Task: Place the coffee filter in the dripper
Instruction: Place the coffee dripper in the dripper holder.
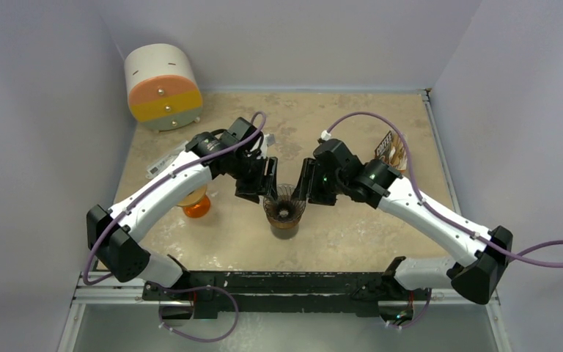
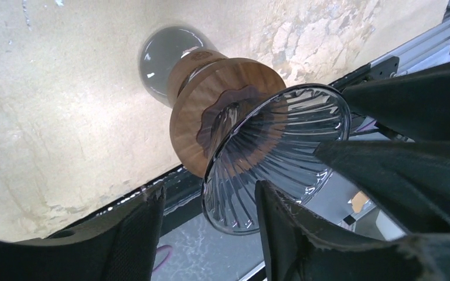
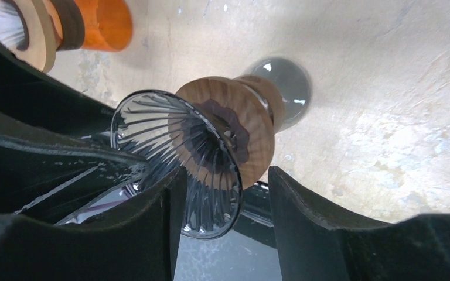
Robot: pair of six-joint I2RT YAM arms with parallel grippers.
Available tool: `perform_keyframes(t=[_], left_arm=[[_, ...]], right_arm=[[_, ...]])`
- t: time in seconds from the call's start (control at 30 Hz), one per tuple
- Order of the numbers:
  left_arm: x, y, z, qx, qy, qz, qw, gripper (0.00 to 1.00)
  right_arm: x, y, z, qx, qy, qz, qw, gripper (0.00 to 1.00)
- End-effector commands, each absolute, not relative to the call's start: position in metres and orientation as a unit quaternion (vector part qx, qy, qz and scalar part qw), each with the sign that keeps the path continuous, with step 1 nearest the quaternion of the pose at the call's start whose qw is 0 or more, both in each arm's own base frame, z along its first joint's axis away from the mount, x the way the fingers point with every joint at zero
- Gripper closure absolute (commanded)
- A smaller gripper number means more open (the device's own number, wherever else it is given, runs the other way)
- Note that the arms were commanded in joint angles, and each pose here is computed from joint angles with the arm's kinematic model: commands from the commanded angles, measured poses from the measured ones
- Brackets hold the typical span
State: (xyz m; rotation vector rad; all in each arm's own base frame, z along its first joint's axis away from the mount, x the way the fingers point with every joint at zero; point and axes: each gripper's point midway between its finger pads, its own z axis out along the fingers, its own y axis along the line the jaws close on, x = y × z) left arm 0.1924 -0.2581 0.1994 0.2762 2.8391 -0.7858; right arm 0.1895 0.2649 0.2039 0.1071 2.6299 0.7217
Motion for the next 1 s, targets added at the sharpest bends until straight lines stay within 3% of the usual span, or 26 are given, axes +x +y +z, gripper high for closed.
perform_keyframes(t=[0.0,0.27,0.63,0.97], left_arm=[[0.199,-0.252,0.215,0.114,0.954,-0.249,0.122,0.41],[0.208,-0.244,0.232,0.140,0.950,-0.230,0.161,0.30],[0.228,-0.223,0.254,0.162,0.932,-0.191,0.263,0.14],[0.226,-0.217,0.250,0.161,0.932,-0.187,0.266,0.14]], right_arm=[[0.200,0.244,0.229,0.037,0.935,0.245,0.252,0.41],[0.214,0.212,0.249,0.018,0.932,0.192,0.306,0.22],[0.237,0.159,0.270,-0.008,0.925,0.071,0.373,0.02],[0.269,0.100,0.287,-0.008,0.905,-0.050,0.422,0.01]])
